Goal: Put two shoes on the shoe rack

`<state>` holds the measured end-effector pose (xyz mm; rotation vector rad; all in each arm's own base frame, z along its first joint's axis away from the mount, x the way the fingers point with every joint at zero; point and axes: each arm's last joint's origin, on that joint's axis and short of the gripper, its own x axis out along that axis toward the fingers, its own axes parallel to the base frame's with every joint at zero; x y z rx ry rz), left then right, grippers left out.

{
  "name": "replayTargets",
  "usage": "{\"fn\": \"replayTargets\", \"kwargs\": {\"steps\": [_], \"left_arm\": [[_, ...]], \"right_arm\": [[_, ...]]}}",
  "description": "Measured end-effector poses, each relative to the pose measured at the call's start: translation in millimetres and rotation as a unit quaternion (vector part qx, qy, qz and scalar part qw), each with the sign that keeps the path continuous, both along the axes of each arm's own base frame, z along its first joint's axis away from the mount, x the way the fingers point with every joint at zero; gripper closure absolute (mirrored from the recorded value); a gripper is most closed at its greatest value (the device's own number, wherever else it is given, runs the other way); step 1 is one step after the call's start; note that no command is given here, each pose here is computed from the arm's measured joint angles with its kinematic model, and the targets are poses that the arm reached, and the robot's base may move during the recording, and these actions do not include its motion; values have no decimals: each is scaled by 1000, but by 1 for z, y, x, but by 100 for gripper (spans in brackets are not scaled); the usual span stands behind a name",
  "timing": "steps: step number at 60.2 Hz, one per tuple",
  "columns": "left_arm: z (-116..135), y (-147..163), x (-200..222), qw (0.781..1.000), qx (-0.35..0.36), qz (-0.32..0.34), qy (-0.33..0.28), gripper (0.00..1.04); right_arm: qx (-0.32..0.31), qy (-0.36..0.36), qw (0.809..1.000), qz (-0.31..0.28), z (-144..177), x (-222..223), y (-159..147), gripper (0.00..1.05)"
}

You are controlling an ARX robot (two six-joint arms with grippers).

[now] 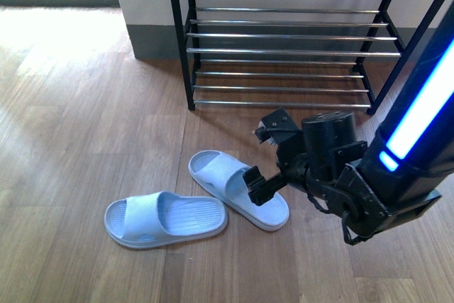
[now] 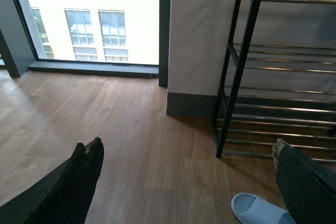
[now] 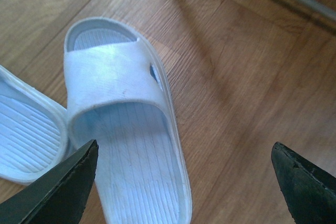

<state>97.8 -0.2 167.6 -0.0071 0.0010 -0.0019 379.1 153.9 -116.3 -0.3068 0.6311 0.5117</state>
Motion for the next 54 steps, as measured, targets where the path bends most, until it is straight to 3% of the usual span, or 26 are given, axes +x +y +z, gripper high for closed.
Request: {"fn": "replayTargets", "kwargs": {"steps": [26,54], "left_arm": [[0,0,0,1000,0,0,0,9],[0,0,0,1000,0,0,0,9]], "right_arm": [[-25,5,1000,-4,-59,37,8,9],[34,41,998,34,-66,33,25,9]]}}
